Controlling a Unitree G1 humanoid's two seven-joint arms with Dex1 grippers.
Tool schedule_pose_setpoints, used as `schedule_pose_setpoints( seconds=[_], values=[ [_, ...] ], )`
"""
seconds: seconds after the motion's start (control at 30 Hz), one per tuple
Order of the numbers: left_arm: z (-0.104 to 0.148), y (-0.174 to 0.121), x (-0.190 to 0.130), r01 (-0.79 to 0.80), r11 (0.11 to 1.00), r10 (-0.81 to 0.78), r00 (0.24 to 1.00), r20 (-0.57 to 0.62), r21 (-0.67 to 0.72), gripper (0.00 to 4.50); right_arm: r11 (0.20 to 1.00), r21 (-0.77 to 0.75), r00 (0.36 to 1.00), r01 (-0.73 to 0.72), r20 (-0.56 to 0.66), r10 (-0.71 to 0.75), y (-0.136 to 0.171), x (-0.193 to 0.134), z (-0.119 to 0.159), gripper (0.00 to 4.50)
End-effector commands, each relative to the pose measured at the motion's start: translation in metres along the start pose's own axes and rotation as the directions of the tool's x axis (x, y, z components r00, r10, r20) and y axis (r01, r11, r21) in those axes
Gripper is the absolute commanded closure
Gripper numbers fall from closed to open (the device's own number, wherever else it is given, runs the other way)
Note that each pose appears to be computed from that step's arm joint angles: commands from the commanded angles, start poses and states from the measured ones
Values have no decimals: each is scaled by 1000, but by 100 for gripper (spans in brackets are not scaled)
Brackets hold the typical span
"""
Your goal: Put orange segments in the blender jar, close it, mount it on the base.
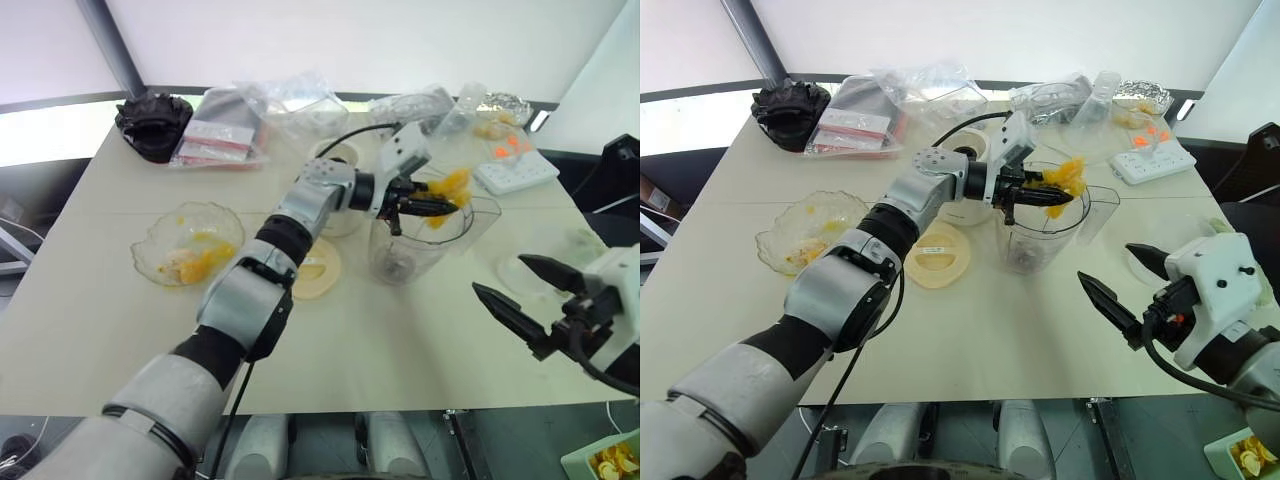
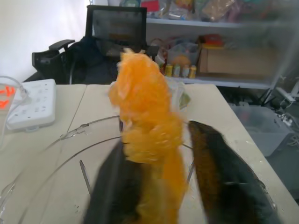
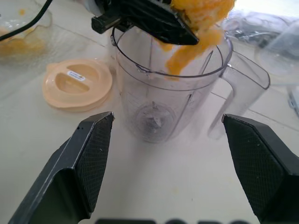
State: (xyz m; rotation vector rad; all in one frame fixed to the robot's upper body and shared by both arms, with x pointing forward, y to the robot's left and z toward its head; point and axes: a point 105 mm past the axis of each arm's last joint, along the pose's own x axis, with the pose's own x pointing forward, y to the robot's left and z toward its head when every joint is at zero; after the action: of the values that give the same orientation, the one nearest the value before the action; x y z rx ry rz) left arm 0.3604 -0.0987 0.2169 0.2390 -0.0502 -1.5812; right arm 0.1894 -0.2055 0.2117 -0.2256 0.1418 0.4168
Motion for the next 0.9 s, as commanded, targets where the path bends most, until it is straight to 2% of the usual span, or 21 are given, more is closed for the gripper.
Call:
schedule_pose_setpoints(
  seconds=[0.03,0.1,0.13,0.27,0.43,0.57,0.73,0.9],
  values=[
    [7,1,9,-28,998,28,1000,4,48,103,1000,-21,1000,0,23,0,4,-2,5,63],
    [9,3,9,-42,998,41,999,11,48,15,999,-27,1000,23,16,-23,2,-3,4,63],
    [9,5,9,-55,997,54,998,14,52,6,999,-24,999,27,20,-26,2,-3,5,63],
    [11,12,4,-94,994,93,996,7,64,6,999,-27,999,27,27,-27,3,-3,7,63],
    [25,27,-14,-162,984,159,986,38,75,6,998,-38,998,50,36,-49,-3,0,7,63],
    [43,40,-33,-244,969,236,963,130,50,6,998,-25,998,56,32,-55,-5,1,3,63],
    [51,54,-70,-343,939,340,917,207,-24,6,998,7,998,67,-11,-67,-9,2,-12,63],
    [35,49,-126,-467,877,481,854,198,-115,6,995,11,992,98,-82,-97,-24,2,-32,63]
  ],
)
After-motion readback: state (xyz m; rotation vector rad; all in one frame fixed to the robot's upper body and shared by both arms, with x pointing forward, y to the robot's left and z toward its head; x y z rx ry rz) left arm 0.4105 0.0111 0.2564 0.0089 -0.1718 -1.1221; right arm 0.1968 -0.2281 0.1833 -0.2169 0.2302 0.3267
